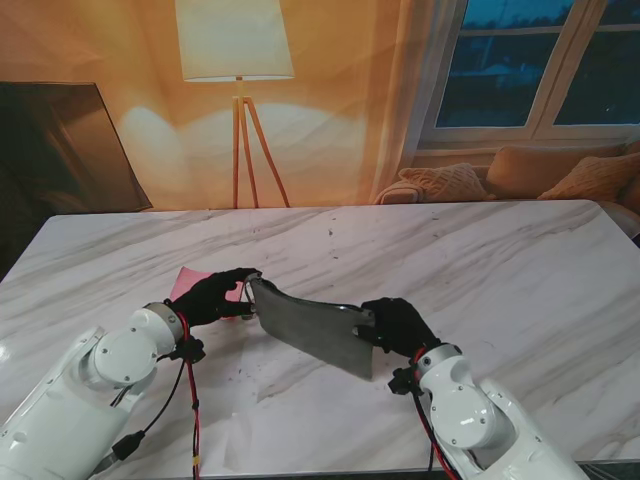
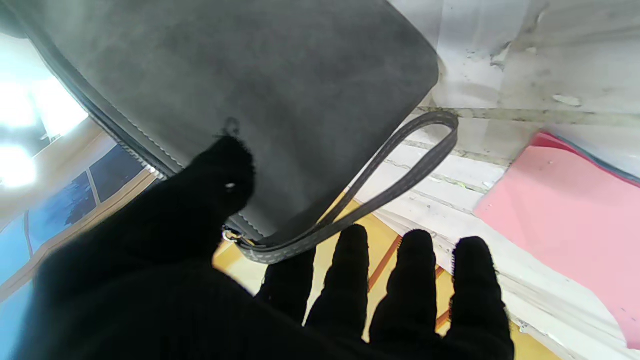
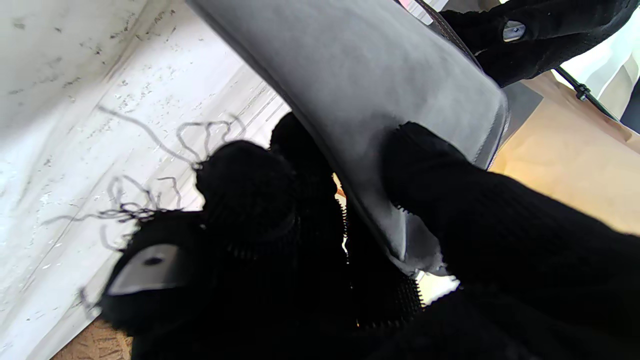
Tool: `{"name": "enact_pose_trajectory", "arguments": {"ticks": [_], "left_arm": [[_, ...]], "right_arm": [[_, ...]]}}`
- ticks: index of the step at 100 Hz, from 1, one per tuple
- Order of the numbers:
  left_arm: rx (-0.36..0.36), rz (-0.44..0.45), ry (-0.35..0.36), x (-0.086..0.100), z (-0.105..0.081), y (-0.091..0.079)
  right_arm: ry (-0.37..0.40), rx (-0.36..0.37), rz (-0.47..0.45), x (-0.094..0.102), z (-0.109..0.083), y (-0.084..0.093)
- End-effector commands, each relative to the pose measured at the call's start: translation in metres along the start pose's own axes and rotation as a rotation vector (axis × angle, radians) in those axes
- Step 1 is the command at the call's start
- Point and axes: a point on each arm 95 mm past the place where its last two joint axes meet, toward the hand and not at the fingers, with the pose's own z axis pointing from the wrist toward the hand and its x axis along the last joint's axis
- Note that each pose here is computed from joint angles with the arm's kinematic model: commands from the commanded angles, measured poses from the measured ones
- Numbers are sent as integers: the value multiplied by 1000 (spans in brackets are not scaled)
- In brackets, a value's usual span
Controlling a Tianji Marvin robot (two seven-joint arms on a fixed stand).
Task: Collect documents into a storage pouch
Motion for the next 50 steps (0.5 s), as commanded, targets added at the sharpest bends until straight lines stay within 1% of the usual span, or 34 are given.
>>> {"name": "enact_pose_trajectory", "arguments": {"ticks": [1,36,50], "left_arm": [[-13,8,13,3,2,7],[92,26,36,4,11,9],[139,10,45,6,14,9]], "right_arm": [[-12,14,7,0,1,-1],[-26,25,12,2,2,0],[-20,33,1,0,2,2]]}}
